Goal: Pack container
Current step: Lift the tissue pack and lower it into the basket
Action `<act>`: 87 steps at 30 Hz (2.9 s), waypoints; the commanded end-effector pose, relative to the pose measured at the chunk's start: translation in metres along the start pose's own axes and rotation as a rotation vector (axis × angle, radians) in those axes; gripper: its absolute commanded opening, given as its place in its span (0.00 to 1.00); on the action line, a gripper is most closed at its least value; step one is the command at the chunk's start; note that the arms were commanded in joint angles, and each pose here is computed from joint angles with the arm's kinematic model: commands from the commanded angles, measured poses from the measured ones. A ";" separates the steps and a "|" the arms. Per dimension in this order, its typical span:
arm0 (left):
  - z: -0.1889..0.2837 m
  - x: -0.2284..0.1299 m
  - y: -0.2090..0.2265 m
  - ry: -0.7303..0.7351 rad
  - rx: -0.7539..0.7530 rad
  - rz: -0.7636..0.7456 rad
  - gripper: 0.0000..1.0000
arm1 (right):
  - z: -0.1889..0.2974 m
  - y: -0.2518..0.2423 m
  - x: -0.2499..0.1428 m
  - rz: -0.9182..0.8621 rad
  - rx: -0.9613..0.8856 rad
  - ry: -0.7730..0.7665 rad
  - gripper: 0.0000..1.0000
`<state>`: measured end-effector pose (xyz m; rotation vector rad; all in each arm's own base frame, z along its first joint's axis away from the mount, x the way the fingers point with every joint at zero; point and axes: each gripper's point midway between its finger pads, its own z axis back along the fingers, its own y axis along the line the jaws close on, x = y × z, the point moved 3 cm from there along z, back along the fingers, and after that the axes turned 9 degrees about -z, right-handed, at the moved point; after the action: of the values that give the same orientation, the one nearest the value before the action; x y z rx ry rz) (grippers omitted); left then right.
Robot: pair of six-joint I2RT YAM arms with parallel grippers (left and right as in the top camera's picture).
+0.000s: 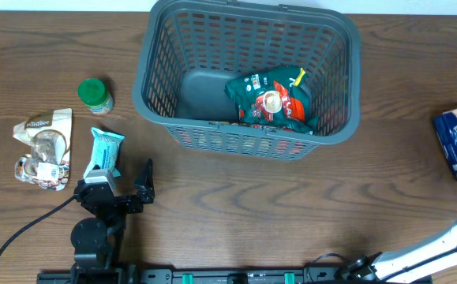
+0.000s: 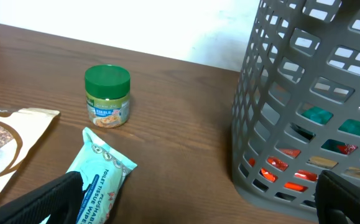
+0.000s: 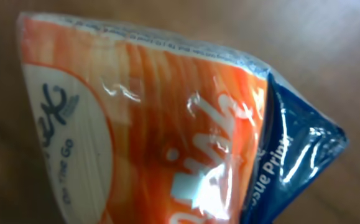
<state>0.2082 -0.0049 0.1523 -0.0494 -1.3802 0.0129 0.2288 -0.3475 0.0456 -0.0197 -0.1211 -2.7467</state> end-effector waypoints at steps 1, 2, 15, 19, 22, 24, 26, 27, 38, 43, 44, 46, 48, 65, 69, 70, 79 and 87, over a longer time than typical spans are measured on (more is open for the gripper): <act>-0.002 -0.011 0.001 0.025 0.004 -0.005 0.99 | 0.034 0.017 -0.030 0.152 0.080 0.120 0.01; -0.002 -0.011 0.001 0.025 0.004 -0.005 0.99 | 0.044 0.022 -0.035 0.187 0.113 0.125 0.01; -0.002 -0.011 0.001 0.025 0.004 -0.005 0.99 | 0.237 0.035 -0.151 0.616 0.589 0.224 0.01; -0.002 -0.011 0.001 0.025 0.004 -0.005 0.98 | 0.310 0.003 -0.201 0.768 0.771 0.291 0.01; -0.002 -0.011 0.001 0.025 0.004 -0.005 0.99 | 0.352 -0.031 -0.231 0.838 0.871 0.316 0.01; -0.002 -0.011 0.001 0.025 0.004 -0.005 0.99 | 0.373 -0.053 -0.245 0.872 0.925 0.323 0.01; -0.002 -0.011 0.001 0.025 0.004 -0.005 0.99 | 0.394 -0.079 -0.261 0.910 0.979 0.335 0.01; -0.002 -0.011 0.001 0.025 0.004 -0.005 0.99 | 0.402 -0.092 -0.269 0.929 1.002 0.344 0.01; -0.002 -0.011 0.001 0.025 0.004 -0.005 0.99 | 0.431 -0.219 -0.332 1.174 1.135 0.319 0.01; -0.002 -0.011 0.001 0.025 0.004 -0.005 0.98 | 0.434 -0.264 -0.342 1.272 1.156 0.316 0.01; -0.002 -0.011 0.001 0.025 0.004 -0.005 0.99 | 0.432 -0.272 -0.343 1.293 1.149 0.319 0.01; -0.002 -0.011 0.001 0.025 0.004 -0.005 0.98 | 0.427 -0.286 -0.344 1.321 1.123 0.322 0.01; -0.002 -0.011 0.001 0.025 0.004 -0.005 0.99 | 0.420 -0.297 -0.345 1.340 1.095 0.320 0.01; -0.002 -0.011 0.001 0.025 0.004 -0.005 0.99 | 0.402 -0.344 -0.347 1.792 1.115 0.140 0.01; -0.002 -0.011 0.001 0.025 0.004 -0.005 0.99 | 0.402 -0.350 -0.347 1.871 1.134 0.107 0.01; -0.002 -0.011 0.001 0.025 0.004 -0.005 0.99 | 0.402 -0.351 -0.347 1.894 1.141 0.096 0.01; -0.002 -0.011 0.001 0.025 0.004 -0.005 0.99 | 0.402 -0.354 -0.348 1.962 1.155 0.078 0.01; -0.002 -0.011 0.001 0.025 0.004 -0.005 0.98 | 0.405 -0.381 -0.359 2.321 1.260 0.124 0.01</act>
<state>0.2082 -0.0049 0.1523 -0.0494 -1.3802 0.0129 0.4176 0.1562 0.3997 0.1766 -0.9305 -0.3312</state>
